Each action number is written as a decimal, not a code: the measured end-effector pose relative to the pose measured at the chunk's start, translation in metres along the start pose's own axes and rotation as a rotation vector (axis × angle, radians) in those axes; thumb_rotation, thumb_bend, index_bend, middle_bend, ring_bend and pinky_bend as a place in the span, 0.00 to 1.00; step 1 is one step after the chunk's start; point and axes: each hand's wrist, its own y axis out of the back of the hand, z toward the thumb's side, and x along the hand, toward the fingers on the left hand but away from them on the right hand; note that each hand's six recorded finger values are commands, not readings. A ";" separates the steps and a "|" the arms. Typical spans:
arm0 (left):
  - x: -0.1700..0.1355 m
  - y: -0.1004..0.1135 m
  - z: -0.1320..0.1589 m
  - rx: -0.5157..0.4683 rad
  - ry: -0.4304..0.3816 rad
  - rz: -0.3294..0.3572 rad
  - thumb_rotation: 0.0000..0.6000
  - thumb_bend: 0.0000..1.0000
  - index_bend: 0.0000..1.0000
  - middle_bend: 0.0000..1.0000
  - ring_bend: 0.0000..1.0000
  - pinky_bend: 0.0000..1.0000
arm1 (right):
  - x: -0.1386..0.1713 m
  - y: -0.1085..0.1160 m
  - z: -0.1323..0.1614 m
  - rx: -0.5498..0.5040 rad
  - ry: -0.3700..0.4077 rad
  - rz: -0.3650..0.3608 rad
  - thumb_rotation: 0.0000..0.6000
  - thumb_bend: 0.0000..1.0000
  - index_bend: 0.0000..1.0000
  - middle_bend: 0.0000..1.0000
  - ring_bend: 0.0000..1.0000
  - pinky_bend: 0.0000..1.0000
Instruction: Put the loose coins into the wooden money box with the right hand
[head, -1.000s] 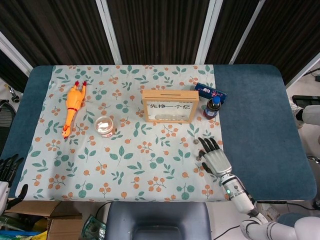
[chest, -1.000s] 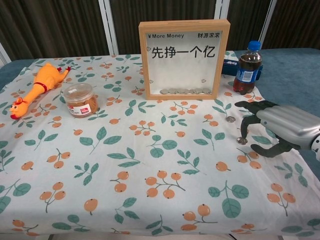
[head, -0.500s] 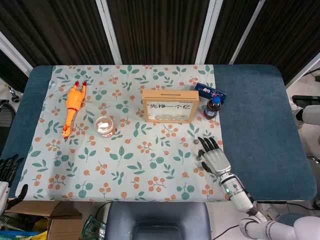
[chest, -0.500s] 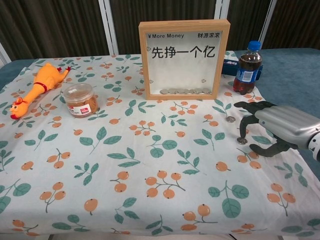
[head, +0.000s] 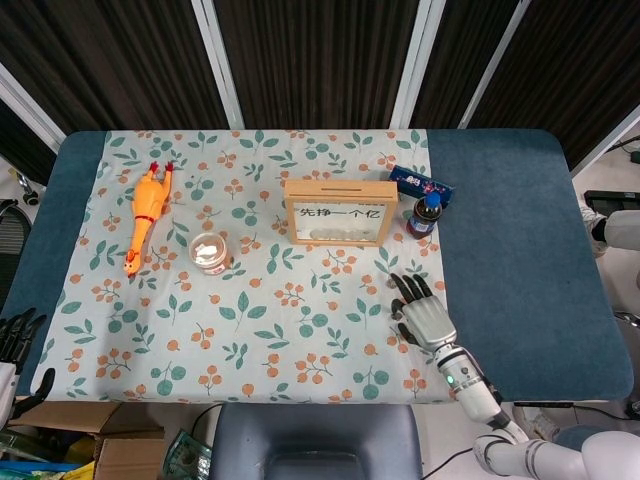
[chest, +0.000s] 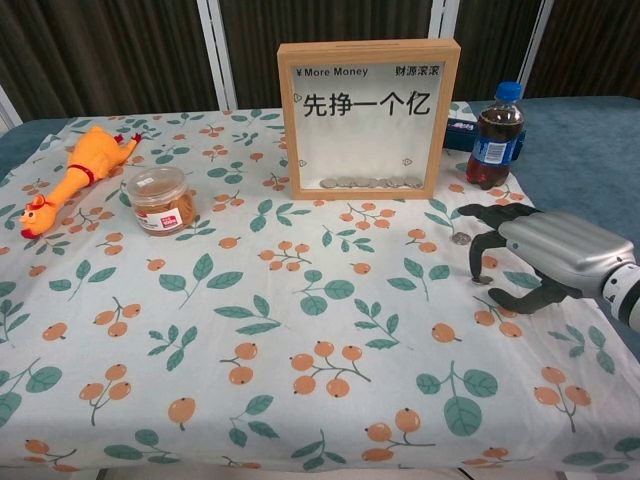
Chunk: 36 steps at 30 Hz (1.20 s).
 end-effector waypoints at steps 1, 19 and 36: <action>0.000 0.000 0.000 -0.001 0.000 0.000 1.00 0.44 0.00 0.00 0.00 0.00 | 0.000 0.000 0.001 0.000 0.001 0.001 1.00 0.55 0.56 0.08 0.00 0.00; -0.001 0.000 0.001 -0.002 -0.007 -0.001 1.00 0.44 0.00 0.00 0.00 0.00 | -0.005 0.001 0.002 -0.016 -0.008 -0.004 1.00 0.55 0.63 0.12 0.00 0.00; -0.002 0.001 0.001 -0.009 -0.011 0.004 1.00 0.44 0.00 0.00 0.00 0.00 | -0.007 0.007 0.005 -0.032 0.001 -0.027 1.00 0.58 0.70 0.17 0.00 0.00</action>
